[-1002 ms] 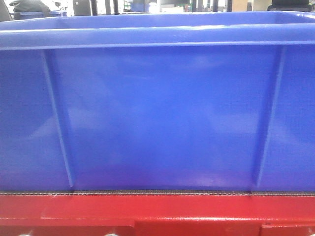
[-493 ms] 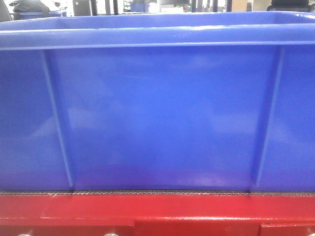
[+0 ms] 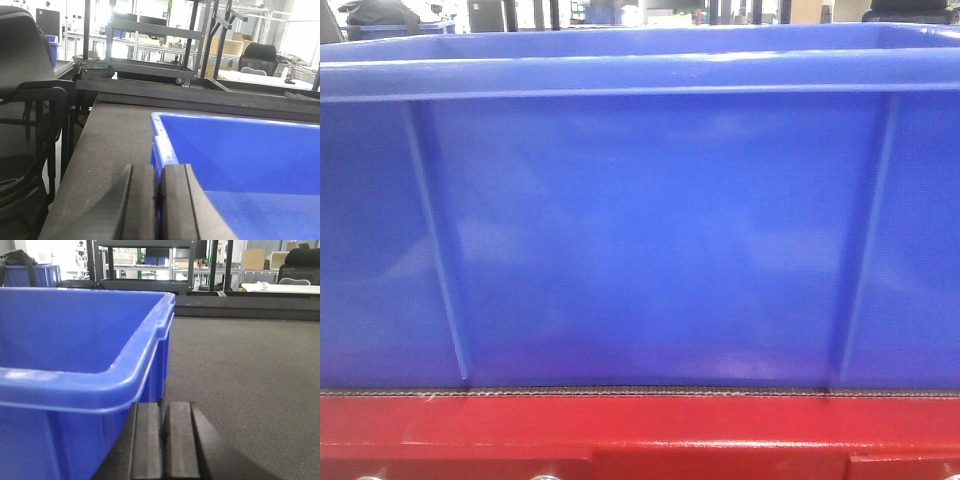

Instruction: Move blue bin to conveyor side

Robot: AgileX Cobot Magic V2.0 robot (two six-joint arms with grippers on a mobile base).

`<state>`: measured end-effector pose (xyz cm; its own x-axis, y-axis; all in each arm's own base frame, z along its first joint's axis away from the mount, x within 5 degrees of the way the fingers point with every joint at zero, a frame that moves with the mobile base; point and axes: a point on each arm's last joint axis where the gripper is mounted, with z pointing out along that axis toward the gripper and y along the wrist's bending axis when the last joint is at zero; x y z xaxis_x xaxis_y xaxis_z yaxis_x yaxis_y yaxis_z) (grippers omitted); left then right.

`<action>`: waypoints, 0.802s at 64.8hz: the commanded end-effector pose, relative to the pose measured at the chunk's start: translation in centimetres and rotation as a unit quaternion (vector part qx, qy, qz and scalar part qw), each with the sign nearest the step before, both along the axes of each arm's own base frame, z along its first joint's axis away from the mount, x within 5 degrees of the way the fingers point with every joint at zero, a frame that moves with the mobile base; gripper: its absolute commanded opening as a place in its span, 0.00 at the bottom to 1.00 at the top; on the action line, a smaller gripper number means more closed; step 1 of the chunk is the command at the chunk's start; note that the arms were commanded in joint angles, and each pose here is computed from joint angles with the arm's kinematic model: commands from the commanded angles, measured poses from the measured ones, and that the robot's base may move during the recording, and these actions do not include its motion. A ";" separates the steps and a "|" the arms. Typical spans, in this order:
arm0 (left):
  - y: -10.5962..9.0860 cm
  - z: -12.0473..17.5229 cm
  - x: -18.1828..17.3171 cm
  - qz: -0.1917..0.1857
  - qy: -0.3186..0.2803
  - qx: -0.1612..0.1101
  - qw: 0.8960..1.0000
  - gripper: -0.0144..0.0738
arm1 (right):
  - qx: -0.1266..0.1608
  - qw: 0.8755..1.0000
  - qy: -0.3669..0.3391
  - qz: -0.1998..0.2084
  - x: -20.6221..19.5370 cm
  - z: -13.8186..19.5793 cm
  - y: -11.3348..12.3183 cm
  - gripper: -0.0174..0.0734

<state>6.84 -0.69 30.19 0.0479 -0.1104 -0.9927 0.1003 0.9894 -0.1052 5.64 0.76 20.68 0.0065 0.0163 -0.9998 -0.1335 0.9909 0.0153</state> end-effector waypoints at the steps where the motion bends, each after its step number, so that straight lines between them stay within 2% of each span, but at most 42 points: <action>1: 0.0 0.1 -0.1 0.000 -0.009 0.001 1.000 0.16 | -0.002 0.999 -0.035 -0.009 -0.1 0.5 -0.1 0.12; 17: 0.0 0.1 -0.1 0.000 -0.009 0.001 1.000 0.16 | -0.004 0.999 -0.032 -0.041 0.0 0.5 -0.5 0.12; 52: 0.0 0.1 -0.1 0.000 -0.009 0.001 1.000 0.16 | -0.003 0.998 -0.037 -0.042 0.0 0.6 -0.5 0.12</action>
